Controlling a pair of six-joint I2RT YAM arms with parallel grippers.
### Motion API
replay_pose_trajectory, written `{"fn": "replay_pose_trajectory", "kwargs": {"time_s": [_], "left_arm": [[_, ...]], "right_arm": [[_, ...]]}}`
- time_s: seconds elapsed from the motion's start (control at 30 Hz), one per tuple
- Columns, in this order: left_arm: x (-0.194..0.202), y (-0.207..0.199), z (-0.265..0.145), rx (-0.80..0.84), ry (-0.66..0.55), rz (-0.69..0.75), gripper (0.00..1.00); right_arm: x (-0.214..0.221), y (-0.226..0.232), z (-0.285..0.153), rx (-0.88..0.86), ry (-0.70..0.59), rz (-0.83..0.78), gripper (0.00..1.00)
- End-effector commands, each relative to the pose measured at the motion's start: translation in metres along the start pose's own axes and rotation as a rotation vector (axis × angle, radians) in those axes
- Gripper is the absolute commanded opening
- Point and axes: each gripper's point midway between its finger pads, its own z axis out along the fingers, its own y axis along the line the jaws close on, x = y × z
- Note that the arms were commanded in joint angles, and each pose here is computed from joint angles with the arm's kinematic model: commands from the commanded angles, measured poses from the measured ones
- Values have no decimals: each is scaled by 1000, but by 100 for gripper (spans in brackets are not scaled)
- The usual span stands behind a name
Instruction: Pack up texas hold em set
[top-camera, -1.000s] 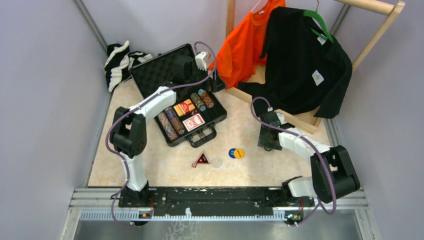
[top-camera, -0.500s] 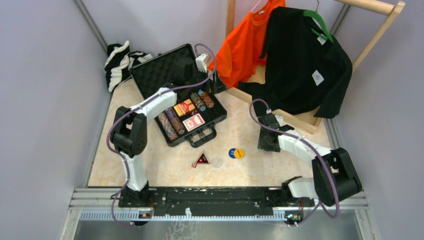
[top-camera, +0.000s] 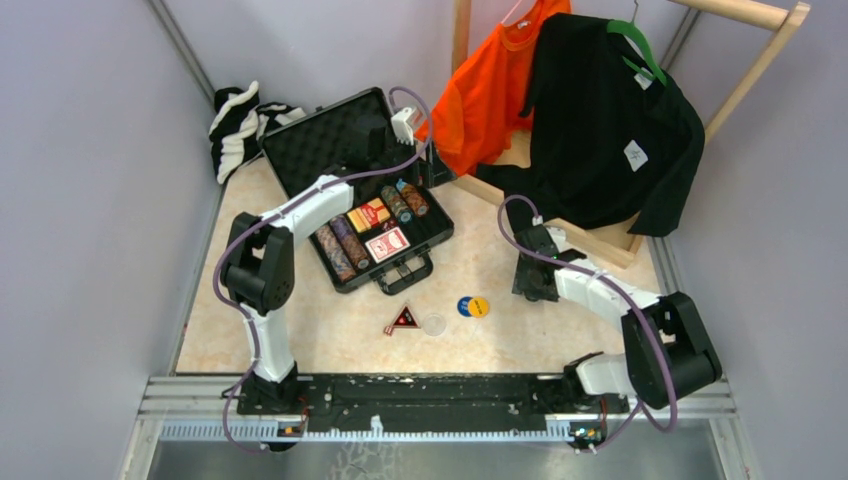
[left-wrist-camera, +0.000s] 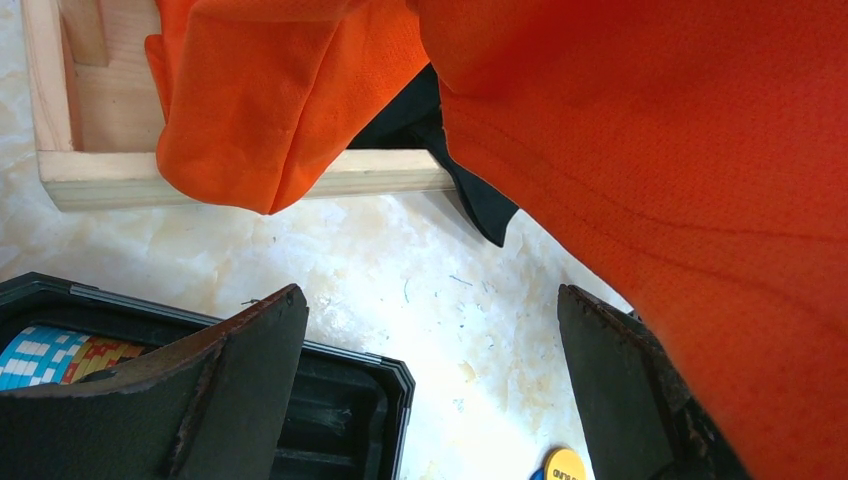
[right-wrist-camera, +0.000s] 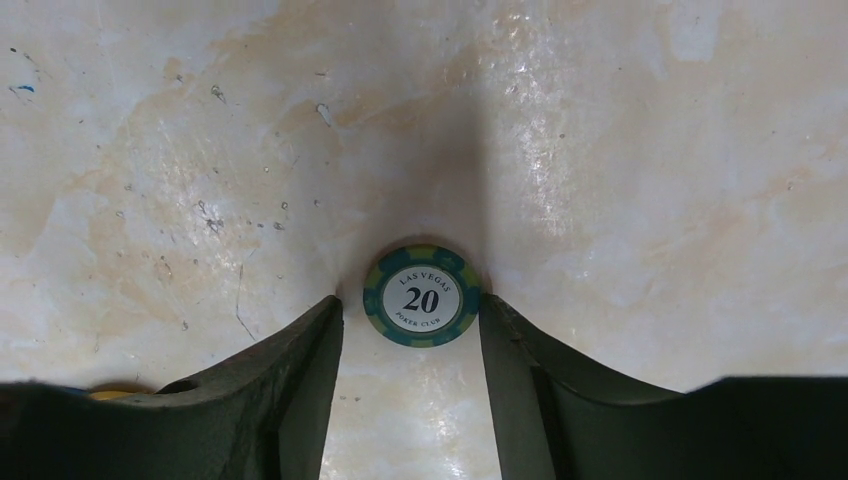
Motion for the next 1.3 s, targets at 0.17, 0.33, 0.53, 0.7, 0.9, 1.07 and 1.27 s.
{"fn": "replay_pose_trajectory", "kwargs": {"time_s": [0.17, 0.33, 0.53, 0.7, 0.9, 1.07, 1.27], "left_arm": [[-1, 0, 0, 20, -9, 7, 100], [1, 0, 1, 19, -4, 3, 100], [13, 5, 4, 17, 30, -37, 100], [34, 4, 7, 70, 75, -96, 100], [51, 5, 7, 84, 112, -129, 100], [57, 4, 7, 102, 130, -142, 100], [53, 0, 4, 109, 123, -129, 100]], "right_arm": [[8, -9, 4, 49, 17, -27, 44], [7, -8, 3, 41, 16, -24, 37], [-6, -4, -10, 19, -21, -21, 37], [-21, -2, -24, -3, -67, -22, 37], [-24, 3, -31, -31, -83, -22, 37], [-21, 2, -27, -20, -66, -21, 55], [-13, -5, -14, 33, -36, -46, 59]]}}
